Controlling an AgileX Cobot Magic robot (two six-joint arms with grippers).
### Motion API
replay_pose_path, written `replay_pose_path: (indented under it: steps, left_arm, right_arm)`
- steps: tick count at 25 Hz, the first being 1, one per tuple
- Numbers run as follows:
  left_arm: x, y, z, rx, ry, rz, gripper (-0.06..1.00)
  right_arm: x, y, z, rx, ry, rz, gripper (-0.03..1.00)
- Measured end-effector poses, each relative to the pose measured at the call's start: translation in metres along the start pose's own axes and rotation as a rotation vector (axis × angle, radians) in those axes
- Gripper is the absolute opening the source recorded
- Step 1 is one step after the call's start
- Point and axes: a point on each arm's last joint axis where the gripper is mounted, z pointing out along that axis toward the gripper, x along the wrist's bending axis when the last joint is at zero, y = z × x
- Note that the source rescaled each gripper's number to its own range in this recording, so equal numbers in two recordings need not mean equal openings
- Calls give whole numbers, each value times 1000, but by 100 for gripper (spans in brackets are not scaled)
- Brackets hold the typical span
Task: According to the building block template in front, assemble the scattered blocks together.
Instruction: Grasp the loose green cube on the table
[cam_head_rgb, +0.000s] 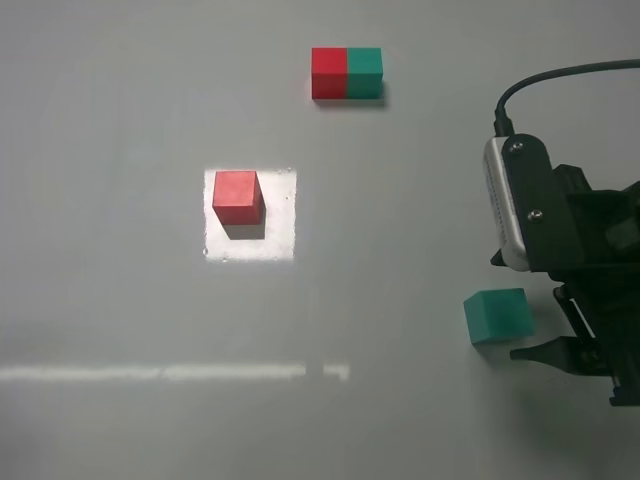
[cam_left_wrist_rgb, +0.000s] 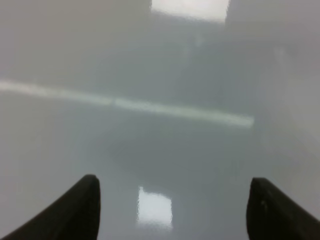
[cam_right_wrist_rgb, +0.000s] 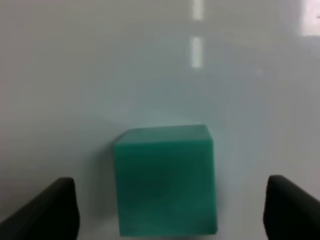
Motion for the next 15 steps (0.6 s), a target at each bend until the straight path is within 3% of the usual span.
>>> replay_pose_path:
  steps: [7,15]
  left_arm:
    - [0,0,0,0,0,0,53]
    - [0,0,0,0,0,0,53]
  right_arm:
    - [-6,-2,10,42,-25,26,100]
    - [-1,-4,15,53,-13,83,93]
